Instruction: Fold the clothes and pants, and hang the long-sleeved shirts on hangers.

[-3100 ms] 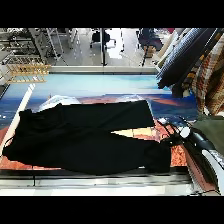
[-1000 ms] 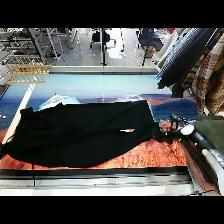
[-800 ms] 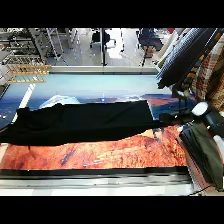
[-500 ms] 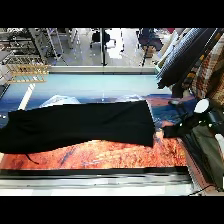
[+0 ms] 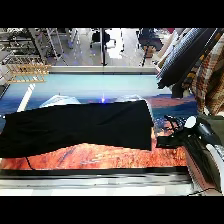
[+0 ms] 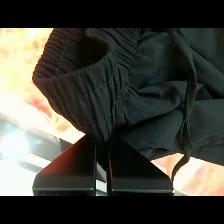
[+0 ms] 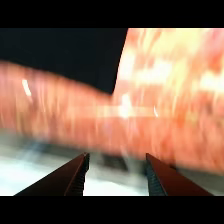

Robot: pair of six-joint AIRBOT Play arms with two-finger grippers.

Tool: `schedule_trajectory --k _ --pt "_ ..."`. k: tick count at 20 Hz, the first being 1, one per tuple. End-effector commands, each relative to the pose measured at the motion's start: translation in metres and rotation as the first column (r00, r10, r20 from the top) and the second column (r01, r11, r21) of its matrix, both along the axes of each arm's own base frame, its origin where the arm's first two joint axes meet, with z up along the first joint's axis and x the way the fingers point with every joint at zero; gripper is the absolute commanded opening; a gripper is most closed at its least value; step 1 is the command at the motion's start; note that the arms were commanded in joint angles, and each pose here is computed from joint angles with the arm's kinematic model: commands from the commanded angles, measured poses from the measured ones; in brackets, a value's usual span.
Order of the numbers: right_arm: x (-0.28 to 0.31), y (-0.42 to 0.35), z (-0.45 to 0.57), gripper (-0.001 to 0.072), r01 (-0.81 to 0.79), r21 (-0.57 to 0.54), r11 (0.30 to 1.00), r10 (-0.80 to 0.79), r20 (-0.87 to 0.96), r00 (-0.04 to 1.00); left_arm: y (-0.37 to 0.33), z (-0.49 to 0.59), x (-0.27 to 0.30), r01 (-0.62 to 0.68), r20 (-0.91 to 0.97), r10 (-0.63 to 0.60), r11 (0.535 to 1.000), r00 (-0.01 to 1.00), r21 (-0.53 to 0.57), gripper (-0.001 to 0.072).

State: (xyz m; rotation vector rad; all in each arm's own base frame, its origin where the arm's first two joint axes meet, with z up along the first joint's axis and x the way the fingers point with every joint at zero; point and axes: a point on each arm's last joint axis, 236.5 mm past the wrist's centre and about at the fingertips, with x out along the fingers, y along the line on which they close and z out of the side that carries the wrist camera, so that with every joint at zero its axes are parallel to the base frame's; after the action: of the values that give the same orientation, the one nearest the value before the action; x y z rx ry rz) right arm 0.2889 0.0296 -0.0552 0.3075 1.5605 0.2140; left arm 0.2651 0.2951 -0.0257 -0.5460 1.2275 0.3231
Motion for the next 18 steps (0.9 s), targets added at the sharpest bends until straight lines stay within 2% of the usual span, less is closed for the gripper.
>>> schedule_trajectory --k 1,3,5,7,9,10,11,13,14,18 --pt "0.024 0.011 -0.024 0.0423 0.163 0.061 0.985 -0.167 0.068 0.984 0.0 -0.002 -0.001 0.02 -0.004 -0.02 1.0 1.0 0.005 0.0015" --pt "0.019 0.015 -0.044 0.042 0.165 0.078 0.983 -0.167 0.026 0.986 0.0 -0.003 -0.001 0.02 -0.005 -0.02 1.0 1.0 0.002 0.0015" --pt "0.024 0.023 -0.053 0.038 0.152 0.117 0.981 -0.156 0.025 0.987 0.0 -0.003 -0.001 0.02 -0.006 -0.02 1.0 1.0 0.002 0.0015" --pt "0.029 0.03 -0.057 0.0369 0.154 0.15 0.977 -0.161 0.031 0.987 -0.001 -0.003 -0.002 0.021 -0.007 -0.021 1.0 1.0 -0.001 0.0015" --pt "0.03 0.034 -0.059 0.032 0.16 0.171 0.972 -0.166 0.022 0.986 -0.001 -0.003 -0.002 0.022 -0.007 -0.022 1.0 1.0 -0.003 0.0015" --pt "0.031 0.036 -0.058 0.0195 0.147 0.181 0.972 -0.155 0.031 0.987 -0.003 -0.003 -0.001 0.022 -0.005 -0.022 1.0 1.0 -0.01 0.0014" --pt "0.034 0.038 -0.055 0.0012 0.139 0.189 0.972 -0.149 0.044 0.988 -0.005 -0.002 0.0 0.021 0.002 -0.021 1.0 1.0 -0.019 0.0014" --pt "0.041 0.035 -0.038 0.0009 0.09 0.178 0.98 -0.107 0.088 0.99 -0.01 0.003 0.005 0.0 0.025 0.002 0.999 1.0 -0.045 0.0014" --pt "0.045 0.027 -0.024 0.0008 0.048 0.137 0.989 -0.064 0.122 0.99 -0.012 0.008 0.01 -0.01 0.049 0.012 0.999 0.999 -0.053 0.0014" --pt "0.059 -0.022 0.068 0.0007 -0.07 -0.121 0.99 0.102 0.274 0.956 -0.018 0.03 0.03 -0.002 0.151 0.012 0.998 0.988 -0.065 0.0015"
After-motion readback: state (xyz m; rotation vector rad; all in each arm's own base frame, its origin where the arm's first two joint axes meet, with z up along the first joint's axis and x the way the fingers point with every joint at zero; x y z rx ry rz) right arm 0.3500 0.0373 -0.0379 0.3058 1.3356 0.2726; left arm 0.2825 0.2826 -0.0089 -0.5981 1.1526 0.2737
